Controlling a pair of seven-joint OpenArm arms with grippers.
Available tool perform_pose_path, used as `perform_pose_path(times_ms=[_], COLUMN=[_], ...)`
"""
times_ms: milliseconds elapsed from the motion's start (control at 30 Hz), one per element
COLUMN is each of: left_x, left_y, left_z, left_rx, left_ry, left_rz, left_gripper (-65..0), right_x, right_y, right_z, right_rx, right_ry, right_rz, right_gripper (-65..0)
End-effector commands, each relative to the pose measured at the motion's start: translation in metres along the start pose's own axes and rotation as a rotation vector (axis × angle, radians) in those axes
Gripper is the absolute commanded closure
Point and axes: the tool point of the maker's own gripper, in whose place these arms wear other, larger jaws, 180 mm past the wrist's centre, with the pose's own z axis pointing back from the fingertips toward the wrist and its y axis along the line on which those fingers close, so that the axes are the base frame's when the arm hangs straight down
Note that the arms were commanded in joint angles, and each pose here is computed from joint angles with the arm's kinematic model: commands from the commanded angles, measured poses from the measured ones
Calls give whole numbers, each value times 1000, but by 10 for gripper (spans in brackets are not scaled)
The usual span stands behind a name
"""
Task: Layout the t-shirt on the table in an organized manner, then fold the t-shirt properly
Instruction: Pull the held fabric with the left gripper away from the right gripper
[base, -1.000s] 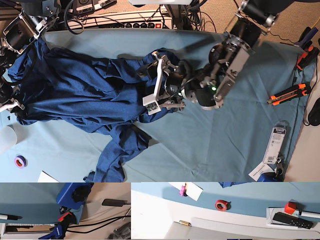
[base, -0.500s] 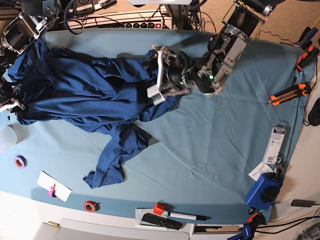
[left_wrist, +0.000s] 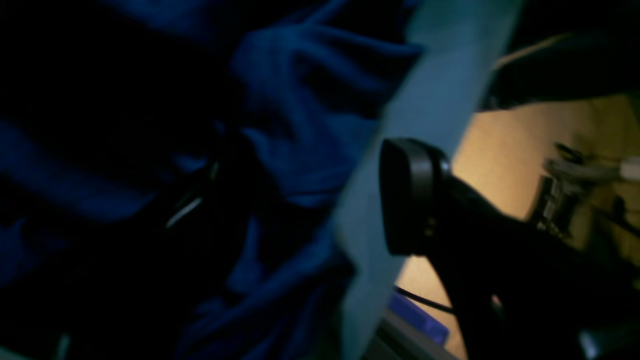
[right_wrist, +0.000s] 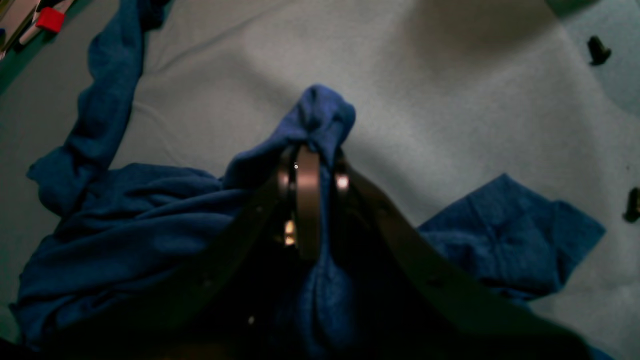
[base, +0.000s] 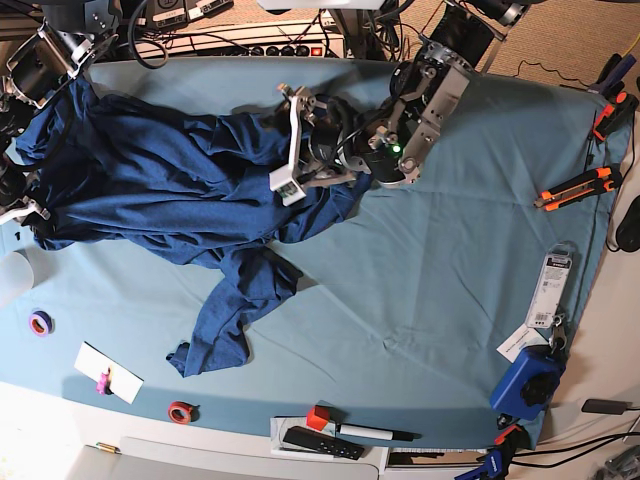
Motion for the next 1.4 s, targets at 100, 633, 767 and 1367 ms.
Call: perform_pose_path(times_ms=[100,633,767,1367], left_x=[14,82,103,115], left_y=[2,29,80,147], left_z=[3,90,139,231], left_rx=[19,49,200,428], left_ry=[-42,-298,-428,-474], left_rz=[-20,-220,-161,-137], left_gripper=[-241,0,0,0], right_x=[27,35,43,84], right_y=[0,0,-13,-28], right_z=[8,9,11,15], right_rx=[2,-2,-69,-184], right_ry=[-71,-116,-160,-295], right_rz=[25,19,-12,-77], right_gripper=[0,0,0,0])
